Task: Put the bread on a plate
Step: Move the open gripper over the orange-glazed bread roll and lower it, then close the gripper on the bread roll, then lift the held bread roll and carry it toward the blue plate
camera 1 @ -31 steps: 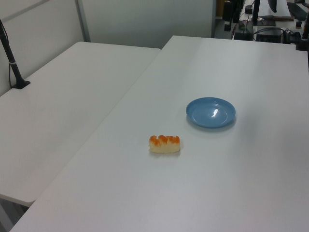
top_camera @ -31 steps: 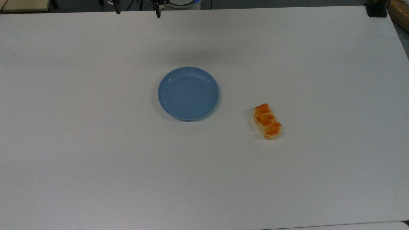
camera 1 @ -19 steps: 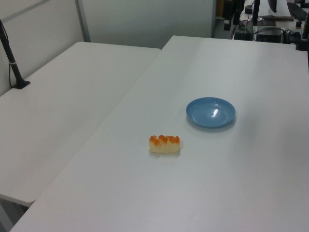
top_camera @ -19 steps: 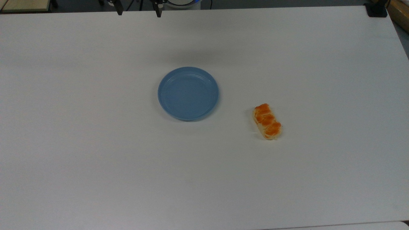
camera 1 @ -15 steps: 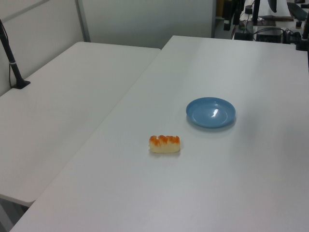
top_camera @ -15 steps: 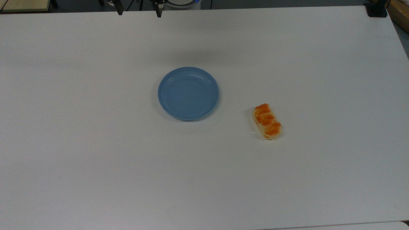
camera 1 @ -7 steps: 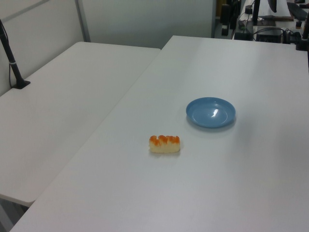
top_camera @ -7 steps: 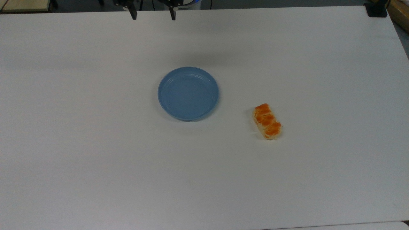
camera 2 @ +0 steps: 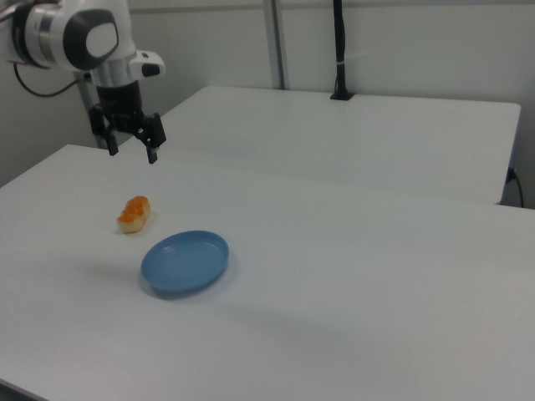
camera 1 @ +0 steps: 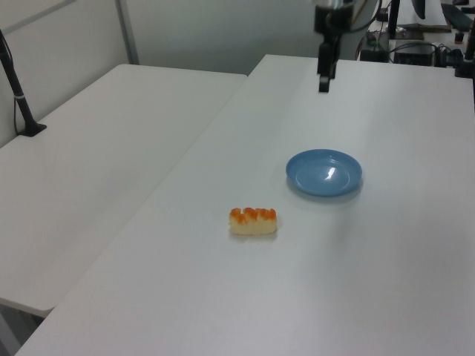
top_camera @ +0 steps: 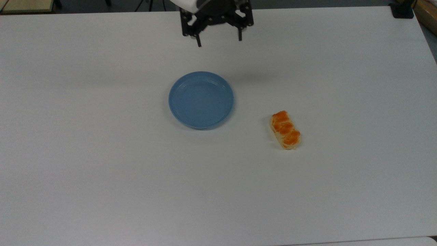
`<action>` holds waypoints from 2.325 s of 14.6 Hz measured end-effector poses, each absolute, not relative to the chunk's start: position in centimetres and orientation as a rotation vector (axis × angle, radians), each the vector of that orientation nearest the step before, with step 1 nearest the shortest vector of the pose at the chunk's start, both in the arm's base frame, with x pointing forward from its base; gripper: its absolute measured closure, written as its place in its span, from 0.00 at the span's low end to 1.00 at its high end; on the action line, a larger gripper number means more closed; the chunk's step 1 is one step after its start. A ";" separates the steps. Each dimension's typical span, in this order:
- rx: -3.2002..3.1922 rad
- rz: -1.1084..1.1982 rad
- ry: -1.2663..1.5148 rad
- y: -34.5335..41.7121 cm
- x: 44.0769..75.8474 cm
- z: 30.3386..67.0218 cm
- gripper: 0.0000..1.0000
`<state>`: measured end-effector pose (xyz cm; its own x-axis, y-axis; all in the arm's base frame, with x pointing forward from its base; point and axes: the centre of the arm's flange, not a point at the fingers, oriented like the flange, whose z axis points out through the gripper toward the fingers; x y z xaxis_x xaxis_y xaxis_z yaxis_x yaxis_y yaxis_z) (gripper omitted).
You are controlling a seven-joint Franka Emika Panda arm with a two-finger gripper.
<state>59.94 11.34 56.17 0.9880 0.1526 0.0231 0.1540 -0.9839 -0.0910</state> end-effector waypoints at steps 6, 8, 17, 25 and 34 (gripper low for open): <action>-3.045 -0.062 -0.380 21.3 64.1 44.3 0.00; -3.066 -0.110 -0.370 23.2 65.0 41.7 0.00; -3.092 -0.262 -0.384 29.5 67.4 33.1 0.00; -3.105 -0.303 -0.347 31.4 67.2 32.2 0.42; -3.085 -0.435 -0.297 29.5 67.7 41.5 0.61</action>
